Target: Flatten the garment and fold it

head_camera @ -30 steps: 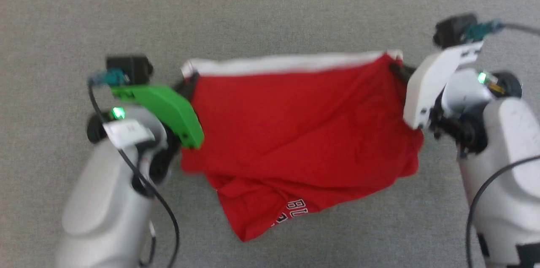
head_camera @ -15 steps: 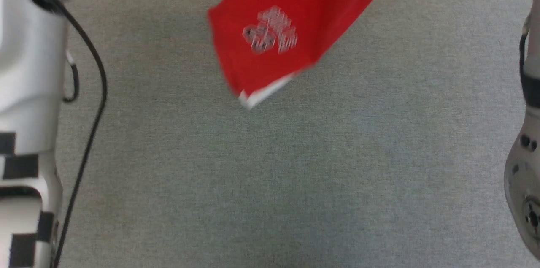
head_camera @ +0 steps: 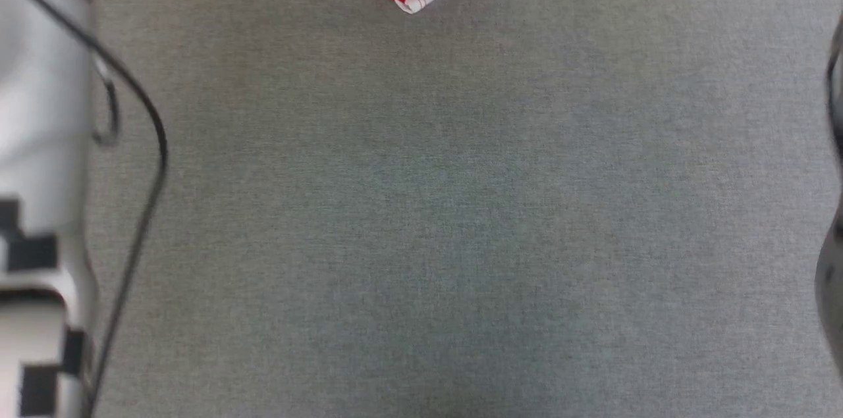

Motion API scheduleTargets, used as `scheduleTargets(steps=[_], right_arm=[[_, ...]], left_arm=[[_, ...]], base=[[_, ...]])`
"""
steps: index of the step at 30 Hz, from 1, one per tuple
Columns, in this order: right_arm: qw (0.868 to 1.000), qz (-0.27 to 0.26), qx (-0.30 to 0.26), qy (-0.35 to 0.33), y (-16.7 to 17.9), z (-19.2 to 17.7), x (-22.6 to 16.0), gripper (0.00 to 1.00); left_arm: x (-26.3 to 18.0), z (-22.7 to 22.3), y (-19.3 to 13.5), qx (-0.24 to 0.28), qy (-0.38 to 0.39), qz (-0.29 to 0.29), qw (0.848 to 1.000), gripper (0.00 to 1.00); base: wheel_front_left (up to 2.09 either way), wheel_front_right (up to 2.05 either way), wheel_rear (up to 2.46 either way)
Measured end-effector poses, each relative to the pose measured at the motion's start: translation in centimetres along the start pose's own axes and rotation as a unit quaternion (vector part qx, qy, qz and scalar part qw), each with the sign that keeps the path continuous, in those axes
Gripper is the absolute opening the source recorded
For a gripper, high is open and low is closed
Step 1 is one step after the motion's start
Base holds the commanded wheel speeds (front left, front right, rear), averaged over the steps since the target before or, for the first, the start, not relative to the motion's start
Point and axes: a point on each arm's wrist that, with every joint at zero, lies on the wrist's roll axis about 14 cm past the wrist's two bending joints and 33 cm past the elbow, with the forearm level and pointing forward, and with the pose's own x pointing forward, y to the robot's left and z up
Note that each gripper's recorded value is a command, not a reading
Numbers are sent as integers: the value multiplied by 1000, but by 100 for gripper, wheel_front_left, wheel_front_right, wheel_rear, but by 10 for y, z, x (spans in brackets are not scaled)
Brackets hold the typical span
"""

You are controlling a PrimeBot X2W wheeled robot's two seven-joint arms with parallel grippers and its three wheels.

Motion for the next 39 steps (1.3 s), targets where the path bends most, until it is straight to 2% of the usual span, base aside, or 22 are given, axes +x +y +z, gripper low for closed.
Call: scheduleTargets(steps=[3, 8, 13, 17, 19, 24, 25, 27, 29, 30, 32, 34, 39], right_arm=[[999, 11, 22, 34, -1, -40, -25, 0], [992, 13, 68, 105, -1, -111, -96, 0], [975, -1, 102, 195, 11, -178, -185, 0], [953, -8, 122, 278, 27, -220, -253, 0], [940, -8, 104, 325, 32, -237, -283, 0], [905, -11, 95, 414, 40, -264, -336, 0], [895, -11, 97, 435, 42, -269, -347, 0], [877, -10, 104, 469, 47, -275, -365, 0], [871, -11, 113, 478, 51, -273, -374, 0], [874, -10, 113, 472, 52, -269, -372, 0], [893, -14, 120, 434, 53, -254, -358, 0], [904, -21, 119, 410, 51, -245, -350, 0], [922, -42, 106, 370, 39, -230, -326, 0]], left_arm=[[-27, -37, 2, -24, 30, 5, 999, 0], [-99, -97, 0, -73, 96, 27, 992, 0], [-197, -152, -7, -124, 201, 66, 969, 0], [-286, -193, -18, -164, 316, 103, 929, 0], [-325, -205, -24, -185, 362, 119, 906, 0], [-396, -220, -42, -228, 453, 142, 850, 0], [-407, -220, -45, -237, 465, 147, 840, 0], [-420, -217, -47, -245, 472, 154, 833, 0], [-420, -207, -45, -244, 460, 158, 839, 0], [-416, -202, -43, -243, 450, 157, 845, 0], [-402, -187, -37, -234, 417, 153, 865, 0], [-384, -176, -33, -221, 390, 144, 882, 0], [-309, -142, -29, -181, 305, 93, 931, 0]], base=[[0, 0, 0], [0, 0, 0], [0, 0, 0], [0, 0, 0], [0, 0, 0], [0, 0, 0], [0, 0, 0], [0, 0, 0], [0, 0, 0], [0, 0, 0], [0, 0, 0], [0, 0, 0], [0, 0, 0]])
